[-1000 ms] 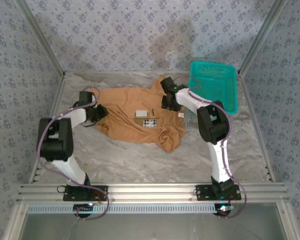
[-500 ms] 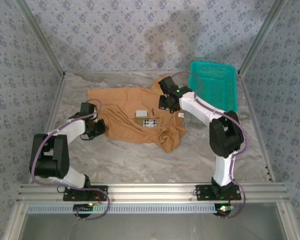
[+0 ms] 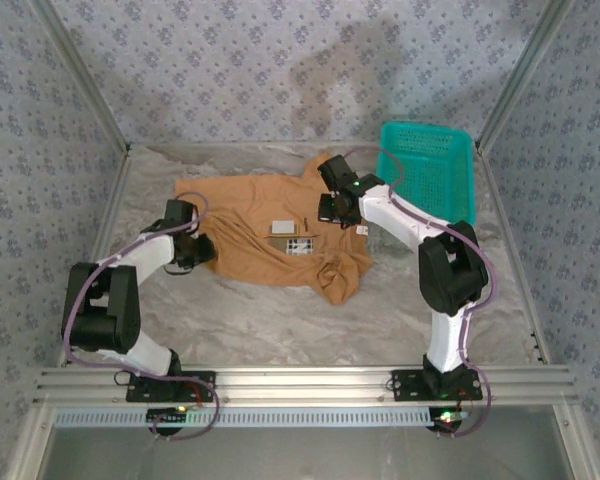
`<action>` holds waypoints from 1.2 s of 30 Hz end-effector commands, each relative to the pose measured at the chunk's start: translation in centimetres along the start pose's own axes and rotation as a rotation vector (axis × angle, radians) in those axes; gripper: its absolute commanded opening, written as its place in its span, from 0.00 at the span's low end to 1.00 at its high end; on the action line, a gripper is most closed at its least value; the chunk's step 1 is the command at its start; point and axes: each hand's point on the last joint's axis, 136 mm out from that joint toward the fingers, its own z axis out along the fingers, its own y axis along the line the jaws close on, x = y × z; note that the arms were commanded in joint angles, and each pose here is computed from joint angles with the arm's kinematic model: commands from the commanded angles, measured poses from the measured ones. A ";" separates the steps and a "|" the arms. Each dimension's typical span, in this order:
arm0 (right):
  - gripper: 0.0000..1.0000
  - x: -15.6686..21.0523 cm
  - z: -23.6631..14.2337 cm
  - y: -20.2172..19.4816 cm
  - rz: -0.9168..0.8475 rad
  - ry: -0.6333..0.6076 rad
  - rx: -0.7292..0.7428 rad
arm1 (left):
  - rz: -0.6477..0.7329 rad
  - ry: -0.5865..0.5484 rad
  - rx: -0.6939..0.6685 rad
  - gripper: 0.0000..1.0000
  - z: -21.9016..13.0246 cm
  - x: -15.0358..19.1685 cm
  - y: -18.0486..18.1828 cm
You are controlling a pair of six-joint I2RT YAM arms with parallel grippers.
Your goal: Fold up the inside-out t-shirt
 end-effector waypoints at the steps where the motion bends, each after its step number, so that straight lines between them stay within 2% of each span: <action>1: 0.45 0.2 -1.0 0.3 -0.017 0.010 -0.018 | 0.031 -0.022 -0.014 0.23 -0.4 -1.3 -0.4; 13: 0.45 0.2 -2.0 0.5 -0.013 0.013 -0.044 | 0.058 -0.003 -0.099 0.25 0.7 -1.9 0.8; 14: 0.45 0.0 -2.2 0.5 -0.013 0.005 -0.048 | 0.059 -0.002 -0.120 0.24 0.7 -1.9 1.2; 17: 0.44 0.3 -2.6 0.7 -0.022 0.009 -0.056 | 0.052 -0.003 -0.160 0.12 0.8 -2.1 2.1; 20: 0.44 2.6 -3.2 0.4 -0.038 0.055 -0.061 | 0.041 -0.012 -0.157 0.00 0.5 -2.7 2.0; 24: 0.33 6.9 -3.3 -1.4 -0.061 0.136 -0.002 | 0.028 -0.046 -0.125 0.00 -0.7 -3.4 1.2; 26: 0.32 8.5 -3.4 -1.4 -0.075 0.161 0.002 | 0.022 -0.057 -0.104 0.00 -1.3 -3.5 0.8; 31: 0.34 11.6 -3.7 -1.0 -0.135 0.188 0.047 | 0.013 -0.082 -0.082 0.00 -2.2 -3.3 0.6; 36: 0.45 13.7 -3.1 -1.0 -0.179 0.226 0.063 | 0.008 -0.069 -0.066 0.00 -2.0 -2.8 0.5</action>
